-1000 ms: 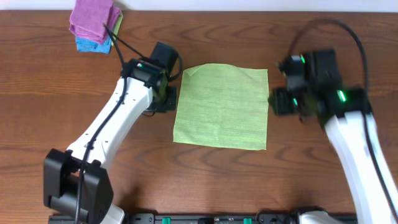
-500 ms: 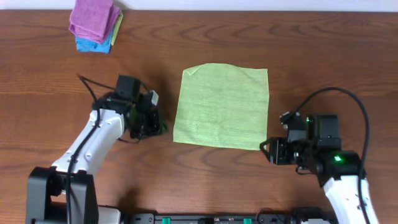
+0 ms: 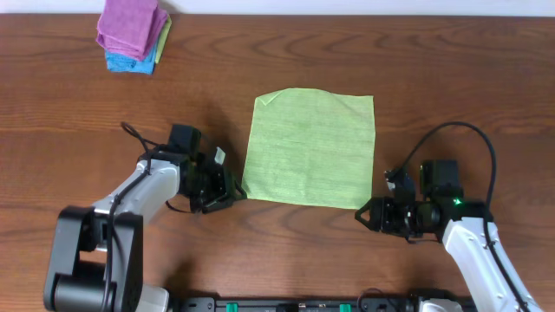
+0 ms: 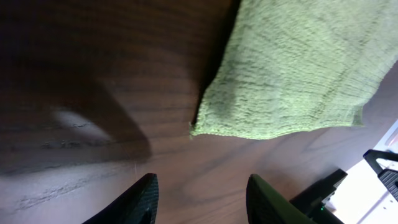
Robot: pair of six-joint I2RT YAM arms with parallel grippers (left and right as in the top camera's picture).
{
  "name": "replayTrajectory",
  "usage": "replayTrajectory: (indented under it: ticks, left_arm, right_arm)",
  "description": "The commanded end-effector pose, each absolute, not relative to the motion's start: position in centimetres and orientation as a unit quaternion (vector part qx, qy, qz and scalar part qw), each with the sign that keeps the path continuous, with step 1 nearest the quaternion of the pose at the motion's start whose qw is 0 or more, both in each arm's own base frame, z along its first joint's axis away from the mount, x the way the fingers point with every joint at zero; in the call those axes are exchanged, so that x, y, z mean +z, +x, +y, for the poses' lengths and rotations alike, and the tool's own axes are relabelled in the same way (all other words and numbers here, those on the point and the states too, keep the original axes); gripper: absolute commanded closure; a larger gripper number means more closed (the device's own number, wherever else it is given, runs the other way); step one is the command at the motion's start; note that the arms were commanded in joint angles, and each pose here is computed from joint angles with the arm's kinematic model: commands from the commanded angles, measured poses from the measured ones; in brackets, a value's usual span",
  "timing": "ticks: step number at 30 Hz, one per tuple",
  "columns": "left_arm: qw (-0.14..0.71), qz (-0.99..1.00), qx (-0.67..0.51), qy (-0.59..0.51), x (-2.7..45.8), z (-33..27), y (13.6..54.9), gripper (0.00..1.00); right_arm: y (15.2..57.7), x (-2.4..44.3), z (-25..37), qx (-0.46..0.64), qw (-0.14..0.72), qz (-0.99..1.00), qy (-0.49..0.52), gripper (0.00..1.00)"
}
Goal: Fold the cloth
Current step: 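Move both grippers to the cloth's near left and right corners, then grasp the near left and right corners with both grippers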
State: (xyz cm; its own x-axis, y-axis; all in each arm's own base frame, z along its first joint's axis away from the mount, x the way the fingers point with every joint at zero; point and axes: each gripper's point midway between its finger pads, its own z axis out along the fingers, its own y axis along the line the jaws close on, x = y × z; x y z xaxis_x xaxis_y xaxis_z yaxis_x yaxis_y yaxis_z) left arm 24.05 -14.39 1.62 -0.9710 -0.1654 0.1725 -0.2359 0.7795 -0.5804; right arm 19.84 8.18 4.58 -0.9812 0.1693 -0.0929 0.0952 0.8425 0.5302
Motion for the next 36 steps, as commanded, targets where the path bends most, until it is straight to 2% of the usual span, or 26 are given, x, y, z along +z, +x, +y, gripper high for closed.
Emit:
replayTrajectory:
  ticks: [1, 15, 26, 28, 31, 34, 36]
  left_arm:
    - [0.071, -0.937, 0.322, 0.118, 1.0, -14.6, 23.9, 0.53]
    - [0.056, -0.935, 0.326, 0.128, -0.6, -14.9, 25.5, 0.48]
    - [0.083, -0.927, 0.335, 0.147, -2.3, -15.3, 25.3, 0.51]
    - [0.083, -0.927, 0.335, 0.147, -2.3, -15.3, 25.3, 0.53]
    - [0.083, -0.927, 0.335, 0.147, -2.3, -15.3, 25.3, 0.61]
    - [0.083, -0.927, 0.334, 0.147, -2.3, -15.3, 25.3, 0.71]
    - [0.083, -0.927, 0.334, 0.147, -2.3, -15.3, 25.3, 0.83]
  right_arm:
    - [20.1, 4.4, 8.0, 0.281, 0.067, 0.954, 0.079, 0.50]
    - [21.7, 1.2, 7.3, 0.271, 0.050, 0.957, 0.093, 0.48]
    - [23.3, -0.2, 6.9, 0.263, 0.062, 0.957, 0.103, 0.51]
    - [23.5, -0.3, 6.9, 0.264, 0.064, 0.957, 0.106, 0.55]
    - [23.7, -0.4, 6.8, 0.264, 0.067, 0.957, 0.105, 0.60]
    - [23.8, -0.3, 6.8, 0.264, 0.070, 0.956, 0.104, 0.74]
    - [23.8, -0.4, 6.8, 0.264, 0.070, 0.956, 0.104, 0.83]
